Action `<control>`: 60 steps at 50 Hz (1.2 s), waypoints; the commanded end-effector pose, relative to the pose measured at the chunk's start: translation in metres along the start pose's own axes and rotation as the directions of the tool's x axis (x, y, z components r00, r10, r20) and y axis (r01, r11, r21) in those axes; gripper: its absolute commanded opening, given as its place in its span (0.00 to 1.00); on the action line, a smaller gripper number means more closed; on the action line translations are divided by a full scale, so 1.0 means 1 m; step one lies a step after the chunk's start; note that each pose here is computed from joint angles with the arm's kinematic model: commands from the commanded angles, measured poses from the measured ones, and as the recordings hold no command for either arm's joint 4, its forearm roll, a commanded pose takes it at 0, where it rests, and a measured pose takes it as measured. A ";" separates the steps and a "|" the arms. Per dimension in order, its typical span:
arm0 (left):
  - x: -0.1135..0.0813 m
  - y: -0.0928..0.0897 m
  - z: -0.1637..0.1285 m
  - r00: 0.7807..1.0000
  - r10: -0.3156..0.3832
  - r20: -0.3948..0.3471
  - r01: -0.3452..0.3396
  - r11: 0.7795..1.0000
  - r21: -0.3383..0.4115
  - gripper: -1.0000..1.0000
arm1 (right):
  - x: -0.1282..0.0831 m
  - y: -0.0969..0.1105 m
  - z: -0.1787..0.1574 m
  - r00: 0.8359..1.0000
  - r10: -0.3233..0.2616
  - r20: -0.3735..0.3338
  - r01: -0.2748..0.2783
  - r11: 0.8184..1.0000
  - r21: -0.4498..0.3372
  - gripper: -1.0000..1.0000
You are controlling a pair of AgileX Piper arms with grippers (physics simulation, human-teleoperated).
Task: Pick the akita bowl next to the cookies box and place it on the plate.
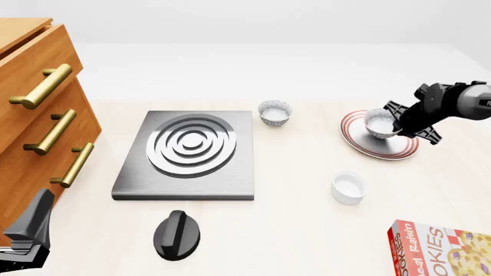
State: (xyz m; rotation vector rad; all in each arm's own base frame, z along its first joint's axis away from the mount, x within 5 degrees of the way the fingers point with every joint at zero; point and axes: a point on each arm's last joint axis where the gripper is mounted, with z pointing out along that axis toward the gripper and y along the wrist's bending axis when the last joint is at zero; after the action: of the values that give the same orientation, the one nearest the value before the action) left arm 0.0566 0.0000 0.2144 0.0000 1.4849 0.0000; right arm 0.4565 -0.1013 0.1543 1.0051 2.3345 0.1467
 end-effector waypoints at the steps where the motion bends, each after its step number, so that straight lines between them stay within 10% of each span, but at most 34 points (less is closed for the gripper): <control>1: 0.000 0.000 0.000 1.000 0.000 0.000 0.000 1.000 0.000 1.00 | 0.001 0.001 0.006 1.000 0.004 -0.002 -0.004 1.000 -0.002 0.00; 17: 0.000 0.000 0.000 1.000 0.000 0.000 0.000 1.000 0.000 1.00 | 0.001 -0.004 0.011 1.000 0.010 -0.004 -0.010 1.000 0.006 0.00; 18: 0.000 0.000 0.000 1.000 0.000 0.000 0.000 1.000 0.000 1.00 | 0.000 -0.005 0.011 1.000 0.010 -0.004 -0.010 1.000 0.007 1.00; 60: 0.000 0.000 0.000 1.000 0.000 0.000 0.000 1.000 0.000 1.00 | 0.012 -0.018 -0.054 0.999 0.000 0.044 0.001 1.000 -0.018 1.00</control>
State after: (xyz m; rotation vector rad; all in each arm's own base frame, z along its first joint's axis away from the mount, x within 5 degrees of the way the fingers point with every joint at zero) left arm 0.0566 0.0000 0.2144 0.0000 1.4849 0.0000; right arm 0.4238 -0.0996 0.1784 1.0000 2.2930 0.1503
